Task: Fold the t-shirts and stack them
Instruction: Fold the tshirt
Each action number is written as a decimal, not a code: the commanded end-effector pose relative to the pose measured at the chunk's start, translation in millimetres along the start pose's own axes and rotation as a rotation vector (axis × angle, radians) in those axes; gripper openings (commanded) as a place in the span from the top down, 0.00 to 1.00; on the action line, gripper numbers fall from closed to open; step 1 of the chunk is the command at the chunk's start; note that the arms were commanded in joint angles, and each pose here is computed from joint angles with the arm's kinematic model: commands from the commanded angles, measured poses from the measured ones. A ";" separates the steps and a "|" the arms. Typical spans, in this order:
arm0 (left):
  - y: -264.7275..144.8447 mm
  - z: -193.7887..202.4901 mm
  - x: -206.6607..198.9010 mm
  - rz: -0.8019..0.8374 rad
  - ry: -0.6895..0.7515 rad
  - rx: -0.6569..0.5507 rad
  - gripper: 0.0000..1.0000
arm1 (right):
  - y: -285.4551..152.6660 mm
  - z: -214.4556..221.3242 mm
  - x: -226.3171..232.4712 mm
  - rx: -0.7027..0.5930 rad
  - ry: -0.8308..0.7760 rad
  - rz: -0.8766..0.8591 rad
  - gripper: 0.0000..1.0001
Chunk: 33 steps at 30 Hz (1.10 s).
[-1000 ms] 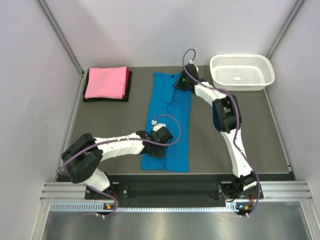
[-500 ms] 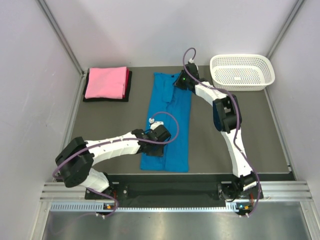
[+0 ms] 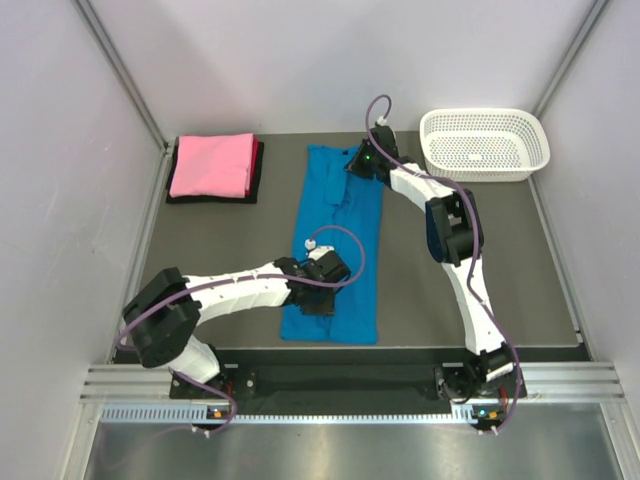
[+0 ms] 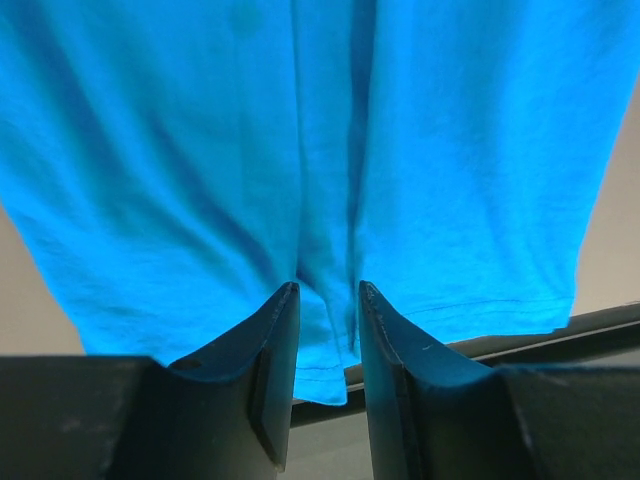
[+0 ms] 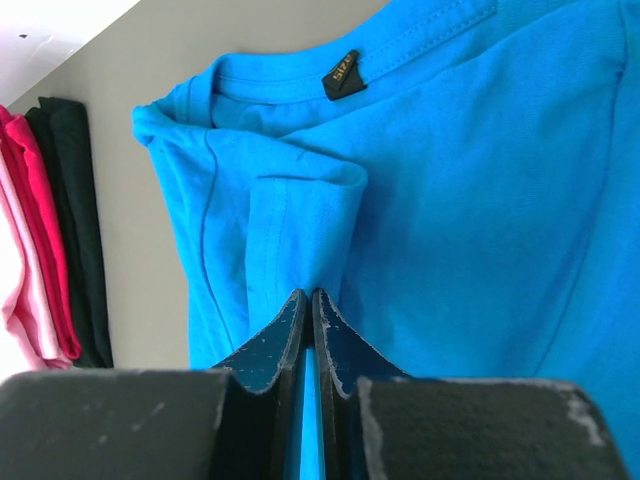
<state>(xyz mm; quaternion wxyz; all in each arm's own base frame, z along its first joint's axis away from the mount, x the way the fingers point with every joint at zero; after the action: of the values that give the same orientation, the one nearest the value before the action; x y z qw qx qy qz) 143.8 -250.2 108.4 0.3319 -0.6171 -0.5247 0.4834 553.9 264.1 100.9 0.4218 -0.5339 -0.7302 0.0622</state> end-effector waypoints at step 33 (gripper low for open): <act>-9.0 10.7 -12.9 -0.161 0.052 -0.027 1.00 | -8.9 -29.8 20.4 -0.104 -0.018 -0.103 1.00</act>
<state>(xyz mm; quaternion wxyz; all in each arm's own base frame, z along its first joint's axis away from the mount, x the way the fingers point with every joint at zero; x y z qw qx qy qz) 129.5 -261.5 102.5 0.3813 -0.5909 -0.5577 0.4410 557.9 268.5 108.6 0.4132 -0.5198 -0.7464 0.0430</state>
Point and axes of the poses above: each gripper's point midway between its finger pads, its own y axis out along the fingers, its own x axis along the line the jaws close on, z = x × y, the point moved 7 cm from there along -y, back along the fingers, and after that the axes turned 8 degrees about -y, right-handed, at the moved point
